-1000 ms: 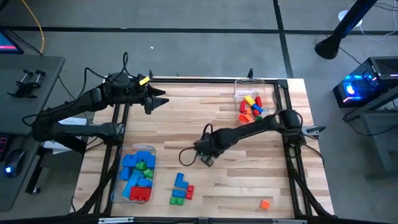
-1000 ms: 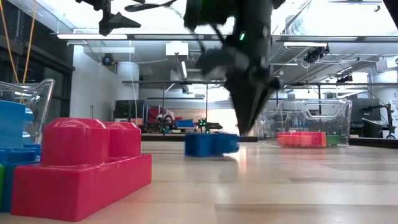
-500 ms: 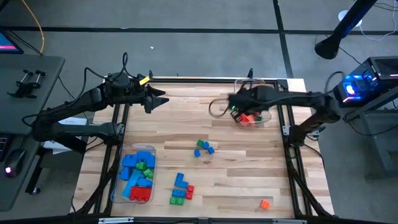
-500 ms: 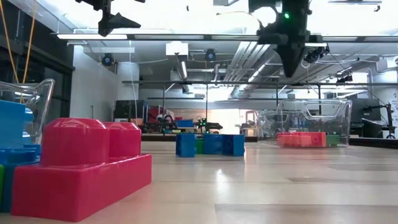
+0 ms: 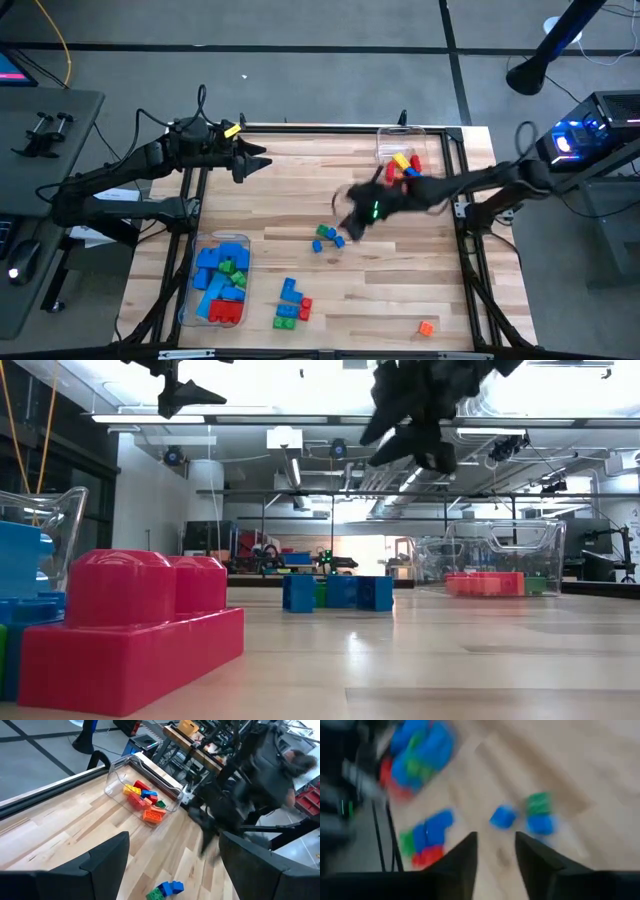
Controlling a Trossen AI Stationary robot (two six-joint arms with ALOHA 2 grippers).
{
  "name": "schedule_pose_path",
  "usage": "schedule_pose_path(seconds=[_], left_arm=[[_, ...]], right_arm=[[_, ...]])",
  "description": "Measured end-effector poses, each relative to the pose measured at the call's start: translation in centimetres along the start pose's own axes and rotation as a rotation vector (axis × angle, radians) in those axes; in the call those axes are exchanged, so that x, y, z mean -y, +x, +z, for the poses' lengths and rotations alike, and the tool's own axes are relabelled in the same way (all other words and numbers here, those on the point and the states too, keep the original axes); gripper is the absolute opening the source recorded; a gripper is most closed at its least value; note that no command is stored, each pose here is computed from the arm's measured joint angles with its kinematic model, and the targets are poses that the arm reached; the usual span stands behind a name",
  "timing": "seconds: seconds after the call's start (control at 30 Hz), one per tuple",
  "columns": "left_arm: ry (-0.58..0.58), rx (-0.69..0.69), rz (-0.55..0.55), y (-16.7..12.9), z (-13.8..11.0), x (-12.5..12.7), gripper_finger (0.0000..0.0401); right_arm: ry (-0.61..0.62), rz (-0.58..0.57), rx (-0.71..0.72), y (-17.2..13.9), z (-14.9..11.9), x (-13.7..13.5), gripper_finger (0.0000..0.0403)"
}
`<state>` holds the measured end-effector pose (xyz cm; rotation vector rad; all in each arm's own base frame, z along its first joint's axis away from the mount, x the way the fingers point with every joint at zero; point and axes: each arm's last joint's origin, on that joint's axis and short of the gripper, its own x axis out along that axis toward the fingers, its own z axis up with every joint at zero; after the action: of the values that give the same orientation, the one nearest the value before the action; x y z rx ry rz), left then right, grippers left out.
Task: Sort blocks by size
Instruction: Put the small blue game piece into the top transparent bin
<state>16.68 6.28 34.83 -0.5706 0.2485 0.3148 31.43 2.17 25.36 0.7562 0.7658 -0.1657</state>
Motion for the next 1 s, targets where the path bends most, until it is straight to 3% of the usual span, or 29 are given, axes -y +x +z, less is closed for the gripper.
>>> schedule_pose_path(seconds=[0.13, 0.33, 0.53, 0.83, 1.0], left_arm=[[0.015, -0.002, 0.001, 0.0, 0.0, 0.0, 0.0294], [0.029, -0.004, 0.002, 0.0, 0.0, 0.0, 0.0294], [0.042, -0.010, 0.005, 0.0, -0.1, -0.1, 0.0294], [0.049, -0.020, 0.010, 0.0, -0.2, -0.1, 0.0294], [0.048, -0.027, 0.014, 0.0, -0.3, -0.2, 0.0294]], right_arm=[[-0.157, -0.015, -0.105, 2.9, -1.6, -2.1, 0.0197], [-0.159, -0.236, -0.270, 7.6, -2.1, -2.0, 0.0267], [-0.066, -0.484, -0.336, 10.8, -1.6, -1.7, 0.0272], [0.029, -0.549, -0.397, 13.8, -2.5, -1.4, 0.0271], [0.068, -0.617, -0.429, 13.9, -3.0, -0.7, 0.0227]])
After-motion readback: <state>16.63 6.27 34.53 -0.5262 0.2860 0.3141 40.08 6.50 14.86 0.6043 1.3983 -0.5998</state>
